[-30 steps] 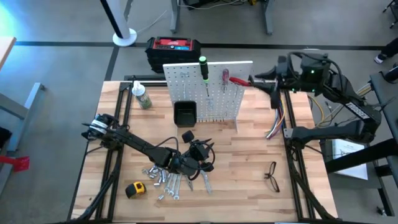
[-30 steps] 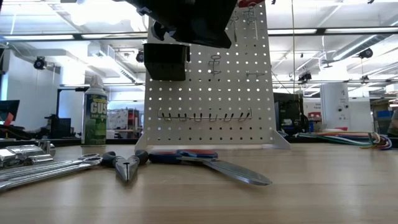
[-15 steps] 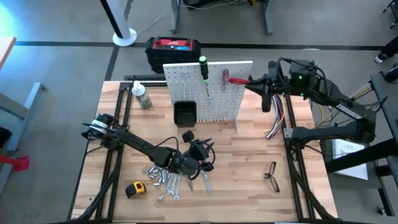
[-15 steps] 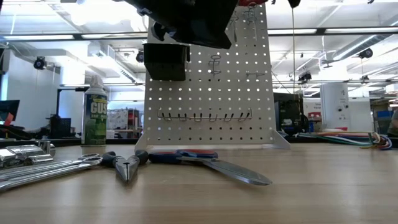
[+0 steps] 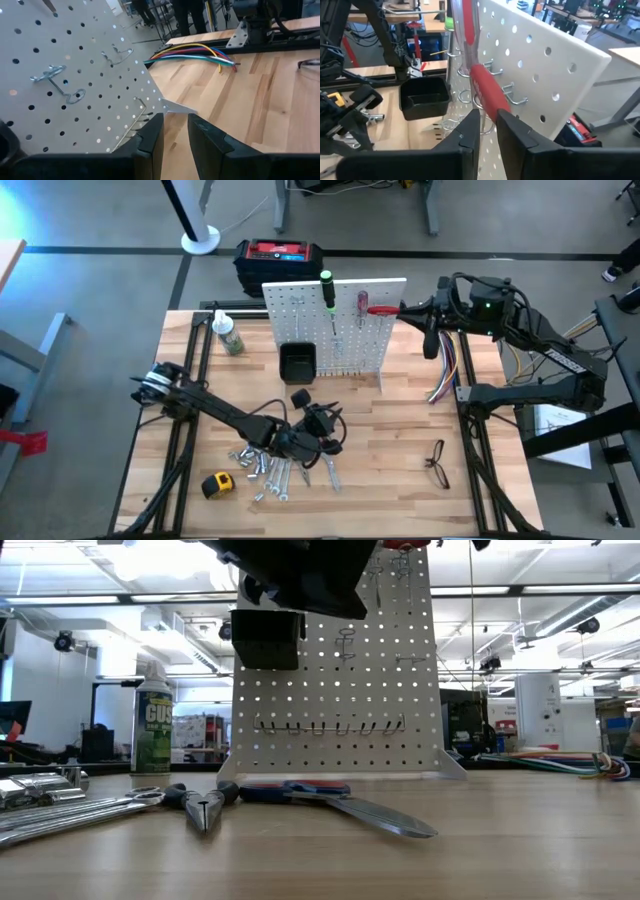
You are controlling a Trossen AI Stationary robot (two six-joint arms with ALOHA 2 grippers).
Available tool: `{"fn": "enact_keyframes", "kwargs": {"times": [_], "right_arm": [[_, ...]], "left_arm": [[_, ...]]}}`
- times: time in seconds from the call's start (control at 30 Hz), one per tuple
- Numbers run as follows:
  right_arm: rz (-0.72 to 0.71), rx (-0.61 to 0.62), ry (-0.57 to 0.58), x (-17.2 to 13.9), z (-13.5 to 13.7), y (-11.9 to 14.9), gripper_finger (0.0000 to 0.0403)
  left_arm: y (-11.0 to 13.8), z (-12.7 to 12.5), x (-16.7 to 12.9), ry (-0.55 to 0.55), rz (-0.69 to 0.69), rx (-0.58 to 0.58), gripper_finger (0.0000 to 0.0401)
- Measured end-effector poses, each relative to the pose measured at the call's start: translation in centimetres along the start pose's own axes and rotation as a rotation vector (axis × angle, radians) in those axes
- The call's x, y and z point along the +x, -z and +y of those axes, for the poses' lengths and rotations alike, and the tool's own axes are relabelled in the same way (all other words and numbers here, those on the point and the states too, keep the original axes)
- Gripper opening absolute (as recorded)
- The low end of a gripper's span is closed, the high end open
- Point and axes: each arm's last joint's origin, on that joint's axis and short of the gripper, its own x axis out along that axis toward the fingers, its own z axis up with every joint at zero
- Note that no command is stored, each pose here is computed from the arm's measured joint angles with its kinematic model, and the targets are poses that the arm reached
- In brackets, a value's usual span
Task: Hang tools onto peg board
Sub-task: Hang the red allen wrench on the pegboard, then hang the blue scissors on the pegboard
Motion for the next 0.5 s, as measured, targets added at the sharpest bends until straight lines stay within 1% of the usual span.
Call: {"fn": "enact_keyframes", "kwargs": {"times": [0.17, 0.27, 0.4, 0.5], "right_arm": [[-0.014, -0.012, 0.002, -0.1, 0.0, -0.1, 0.0056], [-0.04, -0.023, -0.016, -0.6, 0.1, -0.1, 0.0062], [-0.144, -0.014, -0.174, -0.7, 0.9, 0.4, 0.0075], [-0.197, 0.003, -0.261, 0.0, 1.8, 1.9, 0.0085]], "left_arm": [[-0.6, 0.5, -0.3, -0.004, -0.008, -0.013, 0.0077], [-0.5, 0.8, -0.5, -0.025, 0.006, 0.013, 0.0077], [-0.1, 1.9, -1.1, -0.101, 0.011, 0.038, 0.0077], [-0.2, 3.2, -1.8, -0.105, -0.002, -0.003, 0.0077]]}}
